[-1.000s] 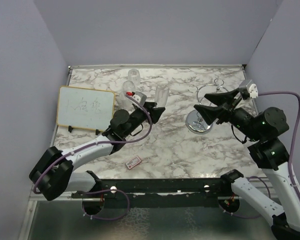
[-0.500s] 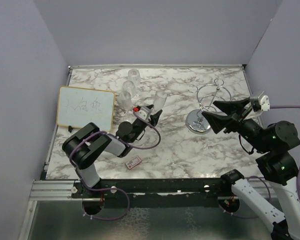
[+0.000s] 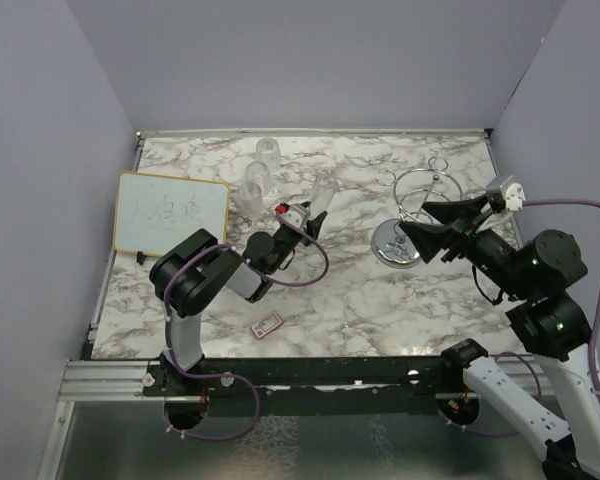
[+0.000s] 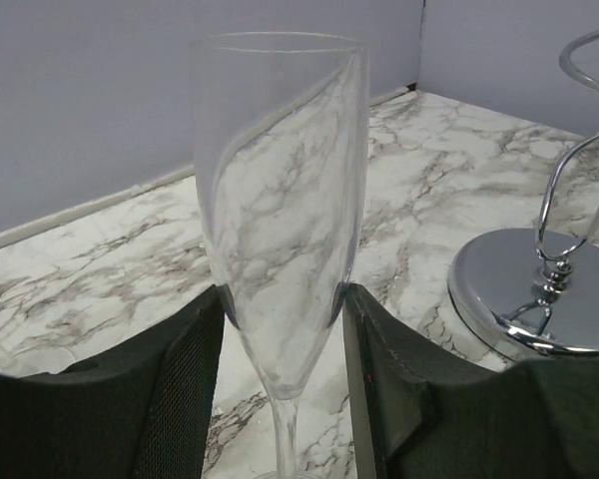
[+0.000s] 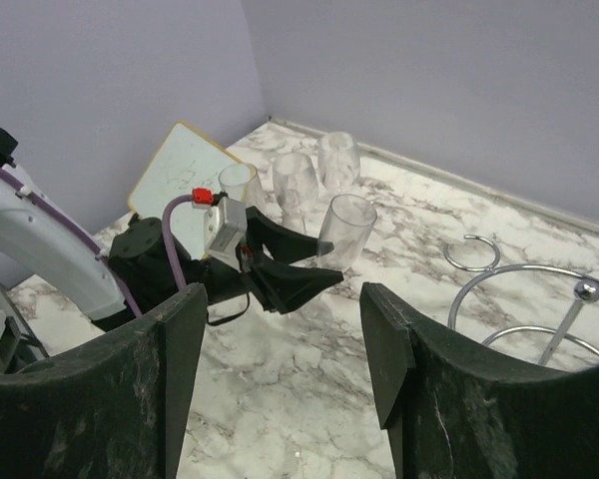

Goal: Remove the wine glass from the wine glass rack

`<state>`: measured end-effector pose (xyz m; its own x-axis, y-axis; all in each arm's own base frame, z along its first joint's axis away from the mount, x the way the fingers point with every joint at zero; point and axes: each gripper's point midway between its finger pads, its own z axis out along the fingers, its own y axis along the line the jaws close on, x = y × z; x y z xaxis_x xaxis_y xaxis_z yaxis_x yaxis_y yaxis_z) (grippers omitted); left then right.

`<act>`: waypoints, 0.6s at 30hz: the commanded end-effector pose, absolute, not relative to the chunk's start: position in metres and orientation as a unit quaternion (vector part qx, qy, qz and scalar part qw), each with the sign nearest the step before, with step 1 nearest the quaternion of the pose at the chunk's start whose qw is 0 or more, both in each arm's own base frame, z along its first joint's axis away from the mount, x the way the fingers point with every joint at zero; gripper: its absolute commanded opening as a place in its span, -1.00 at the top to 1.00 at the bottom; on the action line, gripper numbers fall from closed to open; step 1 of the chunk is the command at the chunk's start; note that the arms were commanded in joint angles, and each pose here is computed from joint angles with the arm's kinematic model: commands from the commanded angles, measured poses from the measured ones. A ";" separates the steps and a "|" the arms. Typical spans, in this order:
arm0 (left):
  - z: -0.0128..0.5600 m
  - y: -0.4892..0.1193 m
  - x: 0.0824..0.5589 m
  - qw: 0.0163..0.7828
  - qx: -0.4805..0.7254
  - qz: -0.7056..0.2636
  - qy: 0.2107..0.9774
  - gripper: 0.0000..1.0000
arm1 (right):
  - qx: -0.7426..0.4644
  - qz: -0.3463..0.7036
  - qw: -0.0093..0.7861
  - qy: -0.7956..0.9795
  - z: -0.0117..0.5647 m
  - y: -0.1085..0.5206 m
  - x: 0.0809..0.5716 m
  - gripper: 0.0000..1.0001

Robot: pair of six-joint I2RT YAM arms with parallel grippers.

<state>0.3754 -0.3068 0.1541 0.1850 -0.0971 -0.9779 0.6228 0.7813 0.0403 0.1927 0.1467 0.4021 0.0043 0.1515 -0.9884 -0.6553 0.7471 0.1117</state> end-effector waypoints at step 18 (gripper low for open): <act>0.237 -0.304 0.302 0.777 0.272 -0.347 0.449 0.23 | -0.241 0.402 0.398 0.788 0.346 0.276 0.297 -0.11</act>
